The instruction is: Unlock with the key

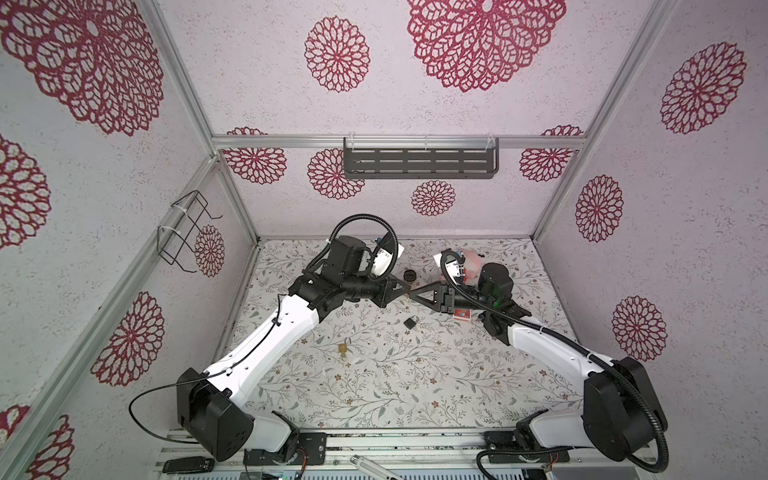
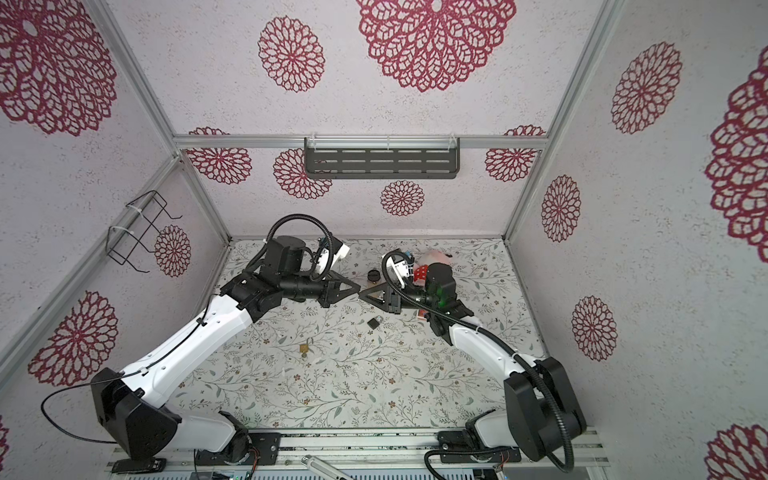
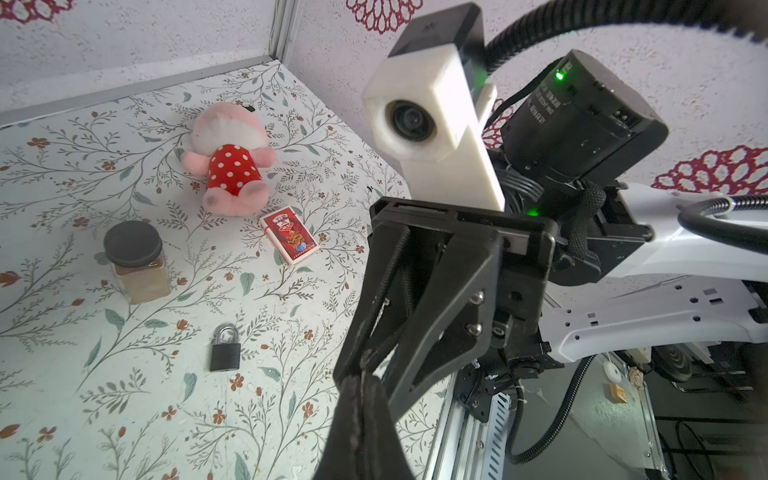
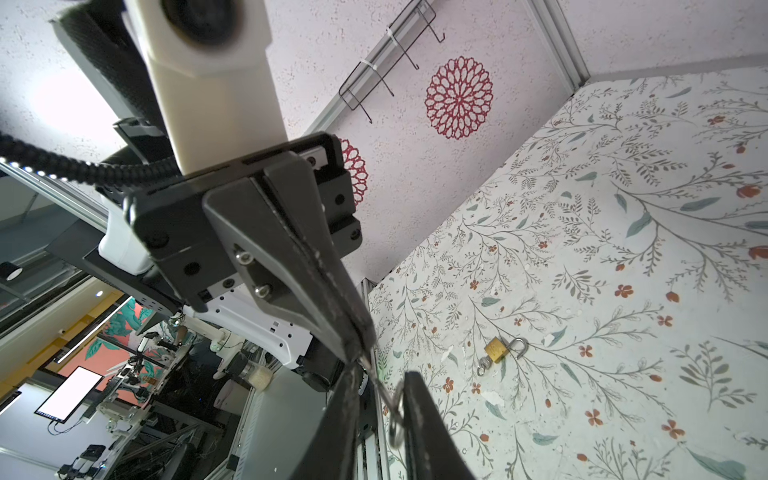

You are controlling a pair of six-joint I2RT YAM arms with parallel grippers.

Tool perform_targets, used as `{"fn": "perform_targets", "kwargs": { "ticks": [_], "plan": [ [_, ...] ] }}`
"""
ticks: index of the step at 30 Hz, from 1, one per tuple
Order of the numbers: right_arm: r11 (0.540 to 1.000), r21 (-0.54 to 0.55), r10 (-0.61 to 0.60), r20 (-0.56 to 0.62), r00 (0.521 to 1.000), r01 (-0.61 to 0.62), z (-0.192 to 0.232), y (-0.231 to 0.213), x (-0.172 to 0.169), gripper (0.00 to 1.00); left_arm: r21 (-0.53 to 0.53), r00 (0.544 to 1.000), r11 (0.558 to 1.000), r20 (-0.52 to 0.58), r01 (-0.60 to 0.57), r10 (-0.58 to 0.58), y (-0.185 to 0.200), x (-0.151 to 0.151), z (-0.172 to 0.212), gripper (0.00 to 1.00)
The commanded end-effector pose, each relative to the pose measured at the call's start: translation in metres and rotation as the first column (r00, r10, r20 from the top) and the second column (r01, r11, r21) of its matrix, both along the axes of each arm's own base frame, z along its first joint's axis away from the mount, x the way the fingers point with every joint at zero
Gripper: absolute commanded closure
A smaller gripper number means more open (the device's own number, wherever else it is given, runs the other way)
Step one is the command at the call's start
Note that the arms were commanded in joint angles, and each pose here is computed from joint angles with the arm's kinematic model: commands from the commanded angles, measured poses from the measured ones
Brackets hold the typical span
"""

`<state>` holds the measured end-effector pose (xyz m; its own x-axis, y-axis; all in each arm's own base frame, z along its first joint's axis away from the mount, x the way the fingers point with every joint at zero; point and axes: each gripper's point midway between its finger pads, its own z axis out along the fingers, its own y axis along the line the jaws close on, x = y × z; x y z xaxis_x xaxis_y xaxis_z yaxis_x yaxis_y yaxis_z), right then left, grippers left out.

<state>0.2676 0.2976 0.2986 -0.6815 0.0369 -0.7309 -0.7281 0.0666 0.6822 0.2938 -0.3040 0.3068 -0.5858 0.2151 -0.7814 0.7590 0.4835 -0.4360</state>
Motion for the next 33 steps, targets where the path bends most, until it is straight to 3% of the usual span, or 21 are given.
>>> {"fn": "perform_targets", "kwargs": {
  "ticks": [1, 18, 23, 27, 33],
  "plan": [
    [0.997, 0.049, 0.05, 0.089, 0.995, -0.055, 0.025, 0.001, -0.009, 0.83, 0.001, 0.999, 1.0, 0.035, 0.012, -0.012, 0.0, 0.002, 0.01, 1.0],
    [0.99, 0.086, 0.104, 0.087, 0.991, -0.111, 0.027, 0.0, -0.018, 1.0, 0.013, 0.999, 1.0, 0.034, 0.015, -0.016, 0.001, 0.001, 0.008, 1.0],
    [0.991, 0.092, 0.091, 0.074, 0.993, -0.098, 0.028, -0.003, -0.016, 1.0, 0.011, 1.0, 1.0, 0.03, 0.001, -0.001, 0.002, 0.003, 0.01, 1.0],
    [0.993, 0.102, 0.057, 0.05, 0.997, -0.062, 0.027, -0.012, -0.013, 1.0, -0.074, 0.997, 0.997, 0.072, -0.012, 0.018, 0.0, 0.005, 0.036, 0.7],
    [0.997, 0.074, -0.022, -0.004, 1.0, 0.022, 0.015, -0.033, -0.006, 1.0, -0.156, 0.992, 0.985, 0.093, -0.071, 0.086, 0.004, 0.012, 0.053, 0.55]
  ]
}}
